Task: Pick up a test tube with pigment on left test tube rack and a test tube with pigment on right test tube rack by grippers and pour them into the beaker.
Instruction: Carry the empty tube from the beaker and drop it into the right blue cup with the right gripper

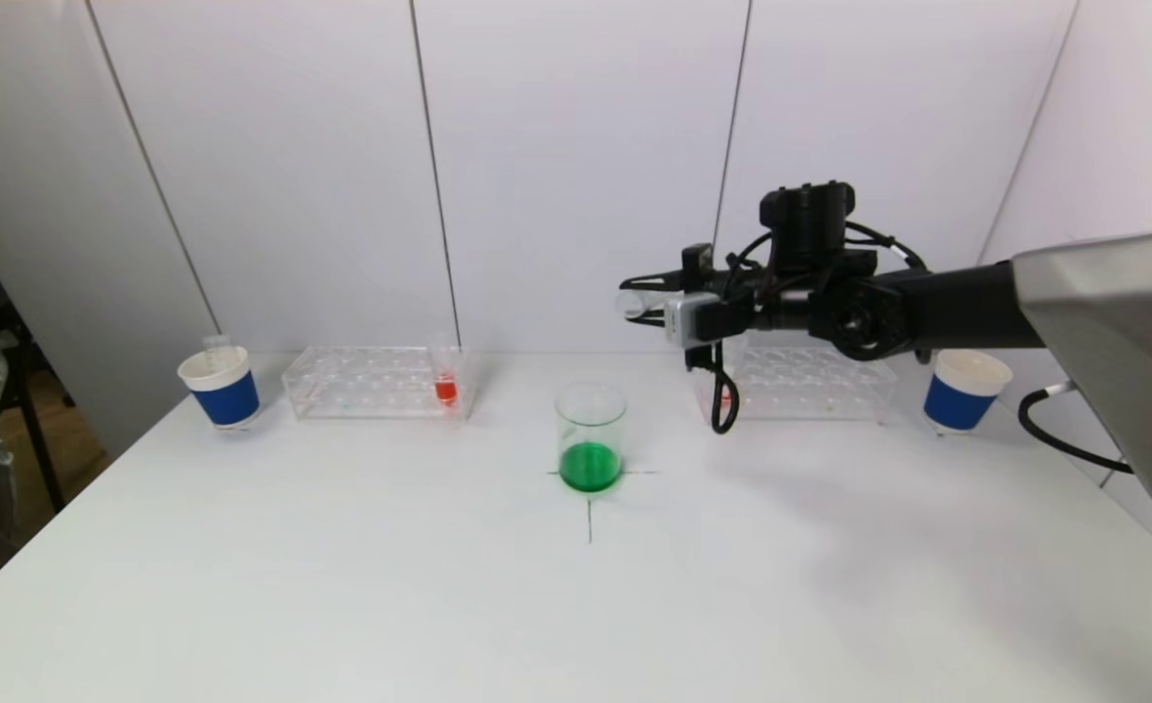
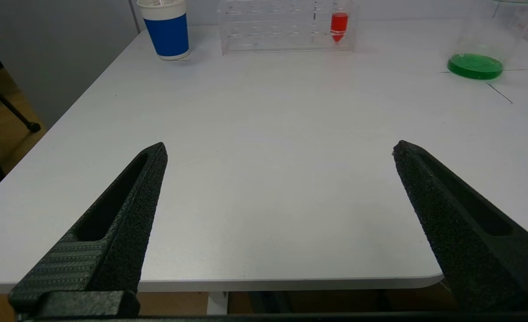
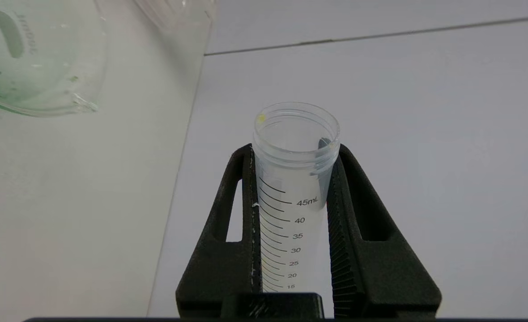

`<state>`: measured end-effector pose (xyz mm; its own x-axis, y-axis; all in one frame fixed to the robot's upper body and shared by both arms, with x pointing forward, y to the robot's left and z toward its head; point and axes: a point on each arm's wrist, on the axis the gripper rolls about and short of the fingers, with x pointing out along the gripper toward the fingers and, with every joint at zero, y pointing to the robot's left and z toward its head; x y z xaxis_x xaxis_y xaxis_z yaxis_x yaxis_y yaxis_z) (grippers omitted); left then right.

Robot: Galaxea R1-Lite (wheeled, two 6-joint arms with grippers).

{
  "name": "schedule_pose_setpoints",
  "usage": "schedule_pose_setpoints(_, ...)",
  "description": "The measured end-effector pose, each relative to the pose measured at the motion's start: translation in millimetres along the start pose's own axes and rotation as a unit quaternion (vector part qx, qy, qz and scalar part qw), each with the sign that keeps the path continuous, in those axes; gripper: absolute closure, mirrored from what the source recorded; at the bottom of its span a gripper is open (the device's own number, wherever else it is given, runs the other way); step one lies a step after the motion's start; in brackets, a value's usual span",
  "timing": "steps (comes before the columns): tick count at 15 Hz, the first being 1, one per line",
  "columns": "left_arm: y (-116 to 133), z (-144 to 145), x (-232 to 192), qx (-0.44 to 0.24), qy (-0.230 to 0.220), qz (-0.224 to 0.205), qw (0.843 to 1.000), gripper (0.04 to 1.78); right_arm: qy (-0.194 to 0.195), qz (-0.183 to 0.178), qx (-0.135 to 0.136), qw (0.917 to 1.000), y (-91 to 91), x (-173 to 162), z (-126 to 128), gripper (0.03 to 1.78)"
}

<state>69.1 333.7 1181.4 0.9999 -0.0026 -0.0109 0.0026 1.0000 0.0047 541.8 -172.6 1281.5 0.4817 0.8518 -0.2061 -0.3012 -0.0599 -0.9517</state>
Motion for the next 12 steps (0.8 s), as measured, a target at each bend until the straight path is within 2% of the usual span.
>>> schedule_pose_setpoints(6,0,0,0,0.000,0.000,0.000,1.000,0.06,0.048,-0.023,0.077,0.9956,-28.2,-28,-23,1.33)
schedule_pose_setpoints(9,0,0,0,0.000,0.000,0.000,1.000,0.06,0.069,-0.052,0.140,0.9864,-41.1,-44,-33,1.33)
schedule_pose_setpoints(10,0,0,0,0.000,0.000,0.000,1.000,0.06,0.074,-0.063,0.166,0.9813,-45.1,-51,-37,1.33)
schedule_pose_setpoints(12,0,0,0,0.000,0.000,0.000,1.000,0.06,0.089,-0.084,0.202,0.9717,-53.2,-62,-42,1.33)
